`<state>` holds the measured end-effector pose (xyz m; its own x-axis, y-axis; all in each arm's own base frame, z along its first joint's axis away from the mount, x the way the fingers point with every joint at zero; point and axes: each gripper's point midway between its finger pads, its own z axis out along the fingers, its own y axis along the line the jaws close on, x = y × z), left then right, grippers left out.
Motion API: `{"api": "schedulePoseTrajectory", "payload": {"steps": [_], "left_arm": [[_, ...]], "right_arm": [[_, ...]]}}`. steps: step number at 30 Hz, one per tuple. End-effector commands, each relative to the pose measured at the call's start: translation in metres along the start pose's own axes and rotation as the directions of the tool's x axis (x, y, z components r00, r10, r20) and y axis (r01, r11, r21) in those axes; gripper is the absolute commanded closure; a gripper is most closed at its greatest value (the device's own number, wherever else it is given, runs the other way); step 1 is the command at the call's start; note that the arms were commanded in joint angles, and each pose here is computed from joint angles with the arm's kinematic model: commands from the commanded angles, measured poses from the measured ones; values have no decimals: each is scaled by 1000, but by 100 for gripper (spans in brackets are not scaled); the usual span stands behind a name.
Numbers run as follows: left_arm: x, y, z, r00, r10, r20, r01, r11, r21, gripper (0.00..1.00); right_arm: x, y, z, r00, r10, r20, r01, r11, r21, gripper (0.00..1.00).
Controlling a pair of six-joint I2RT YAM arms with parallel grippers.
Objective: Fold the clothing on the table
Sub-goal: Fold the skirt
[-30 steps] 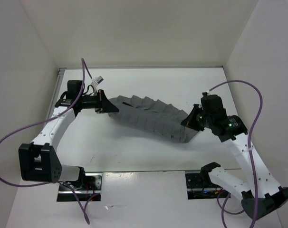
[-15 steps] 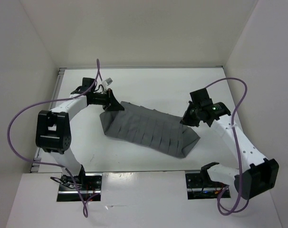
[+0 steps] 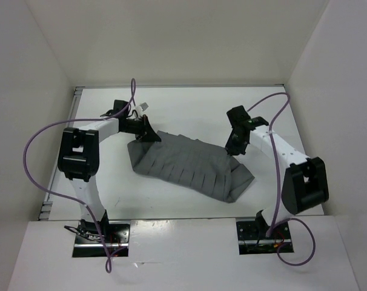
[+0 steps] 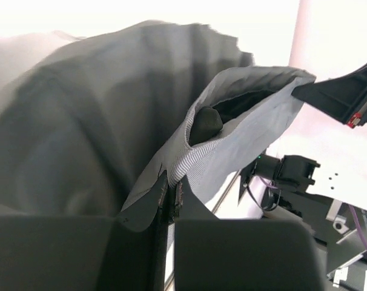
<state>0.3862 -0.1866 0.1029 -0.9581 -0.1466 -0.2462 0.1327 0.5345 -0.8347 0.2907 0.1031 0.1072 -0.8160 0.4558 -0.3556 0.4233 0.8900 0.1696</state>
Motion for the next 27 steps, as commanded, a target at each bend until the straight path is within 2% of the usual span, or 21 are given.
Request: {"api": "schedulePoseTrajectory", "payload": {"steps": [1,2,4,7,8,10,12,14,16,17,18,20,21,22,25,26,27], "left_arm": [[-25,20,2,998,22,54,-19,998,-62,97],[-26,26,7,999,4,41,-1,998,-67,91],[-36,22,9,999,20,41,-17,997,-80,64],[-59,5,-3,995,27,92,-20,997,-78,57],[-71,-13,-13,988,67,138,-57,995,-77,47],[-96,-37,-34,966,132,222,-111,988,-104,46],[-101,-58,-52,951,164,261,-133,982,-131,44],[-94,-77,-62,945,204,256,-182,977,-107,46],[-66,-95,-57,956,223,191,-223,975,-23,53],[-53,-99,-53,962,224,158,-227,974,-2,63],[-42,-103,-49,963,233,135,-238,971,18,70],[-12,-114,-37,967,247,60,-252,964,86,80],[4,-106,-30,972,234,16,-234,967,97,87],[12,-99,-21,975,224,-16,-221,970,97,88],[33,-79,9,976,189,-111,-182,980,75,88],[30,-67,17,977,182,-111,-180,983,23,88],[32,-61,26,976,181,-124,-183,983,-5,88]], "right_arm": [[-27,-27,10,997,-40,70,28,985,173,97],[-34,-23,11,996,-40,82,25,984,177,89],[-37,-27,17,996,-52,73,34,973,227,60],[-64,-22,-11,984,-45,172,6,975,223,45],[-78,-17,-29,974,-34,226,-13,979,202,43],[-89,-17,-57,961,-30,274,-16,986,163,38],[-82,-16,-67,970,-26,242,-5,992,125,36],[-59,-18,-62,985,-27,173,13,997,82,36],[-22,-20,-54,998,7,69,-9,1000,21,33],[-10,-23,-51,999,20,37,-21,1000,12,33],[5,-18,-50,1000,25,-7,-26,999,-36,33],[30,-27,-44,996,67,-61,-69,997,-43,32],[38,-29,-43,994,77,-82,-82,996,-47,30],[51,-32,-40,988,84,-127,-91,994,-53,30],[67,-35,-43,979,119,-168,-132,989,-66,28],[72,-36,-43,976,118,-182,-133,988,-75,28],[74,-35,-43,975,117,-188,-135,987,-87,19]]}}
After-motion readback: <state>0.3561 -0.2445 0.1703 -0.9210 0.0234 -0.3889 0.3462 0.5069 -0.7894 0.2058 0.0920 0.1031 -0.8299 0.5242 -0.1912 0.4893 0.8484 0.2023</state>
